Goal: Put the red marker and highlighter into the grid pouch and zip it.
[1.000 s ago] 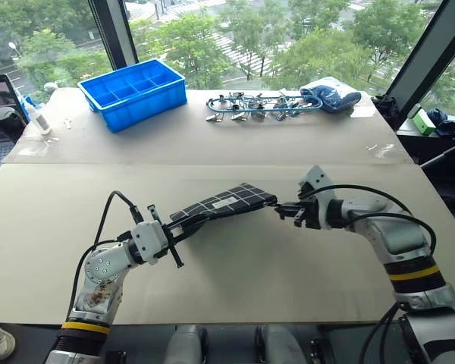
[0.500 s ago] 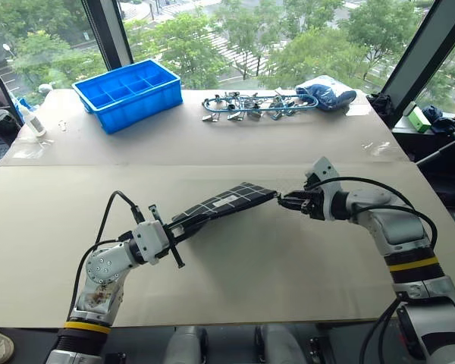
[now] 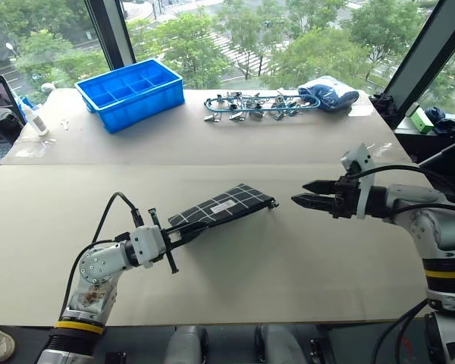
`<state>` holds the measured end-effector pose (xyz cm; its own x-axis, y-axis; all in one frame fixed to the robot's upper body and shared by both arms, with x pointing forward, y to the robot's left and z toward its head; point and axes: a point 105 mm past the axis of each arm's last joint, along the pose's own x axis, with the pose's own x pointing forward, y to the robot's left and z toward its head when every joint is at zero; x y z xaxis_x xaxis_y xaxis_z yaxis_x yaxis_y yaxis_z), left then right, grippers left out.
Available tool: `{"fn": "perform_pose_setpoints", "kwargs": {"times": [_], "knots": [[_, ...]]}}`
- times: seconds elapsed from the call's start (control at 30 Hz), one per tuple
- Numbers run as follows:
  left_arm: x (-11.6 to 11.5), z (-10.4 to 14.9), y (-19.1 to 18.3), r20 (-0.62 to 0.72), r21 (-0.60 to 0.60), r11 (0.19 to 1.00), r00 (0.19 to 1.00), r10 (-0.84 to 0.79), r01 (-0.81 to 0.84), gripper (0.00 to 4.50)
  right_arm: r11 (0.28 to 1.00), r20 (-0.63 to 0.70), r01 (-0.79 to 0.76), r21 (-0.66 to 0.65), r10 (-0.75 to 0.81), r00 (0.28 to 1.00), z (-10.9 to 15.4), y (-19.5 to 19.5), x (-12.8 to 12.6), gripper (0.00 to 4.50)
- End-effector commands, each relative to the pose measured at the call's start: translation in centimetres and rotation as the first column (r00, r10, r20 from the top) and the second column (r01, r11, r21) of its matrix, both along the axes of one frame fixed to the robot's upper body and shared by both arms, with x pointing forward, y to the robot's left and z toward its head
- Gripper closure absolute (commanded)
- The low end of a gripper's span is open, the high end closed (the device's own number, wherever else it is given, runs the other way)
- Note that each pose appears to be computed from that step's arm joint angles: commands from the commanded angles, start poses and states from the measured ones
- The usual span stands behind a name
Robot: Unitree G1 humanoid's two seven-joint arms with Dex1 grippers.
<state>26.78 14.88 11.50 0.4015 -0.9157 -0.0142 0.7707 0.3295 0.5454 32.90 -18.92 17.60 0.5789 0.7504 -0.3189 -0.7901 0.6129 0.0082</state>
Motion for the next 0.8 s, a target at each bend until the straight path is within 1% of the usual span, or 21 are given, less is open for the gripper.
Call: {"fn": "perform_pose_setpoints", "kwargs": {"times": [0.03,0.23,0.37,0.63,0.7,0.8], "knots": [[0.5,0.8,1.8,0.047,0.045,0.999,0.999,-0.017,0.015,4.50,1.000,0.053,-0.006,-0.016,0.007,0.999,0.8,-0.4,-0.3,1.29],[0.9,-0.1,3.0,0.054,0.156,0.985,0.995,-0.082,0.073,4.50,0.999,0.042,-0.027,-0.031,0.028,0.999,-0.1,0.3,-0.9,1.29],[1.5,0.1,3.5,0.068,0.182,0.978,0.991,-0.118,0.104,4.50,0.999,0.034,-0.036,-0.024,0.037,0.999,-0.4,0.7,-1.1,1.29],[0.1,0.8,1.3,0.114,0.238,0.922,0.934,-0.338,0.304,4.50,0.999,0.028,-0.037,-0.028,0.038,0.999,-1.0,1.2,-1.2,1.29],[-0.5,1.3,0.2,0.140,0.244,0.897,0.902,-0.409,0.369,4.50,0.999,0.030,-0.031,-0.027,0.032,0.999,-0.9,1.1,-1.2,1.29],[-0.9,1.5,-0.6,0.152,0.245,0.879,0.879,-0.452,0.409,4.50,0.999,0.034,-0.023,-0.030,0.024,0.999,-0.8,0.9,-1.1,1.29]]}}
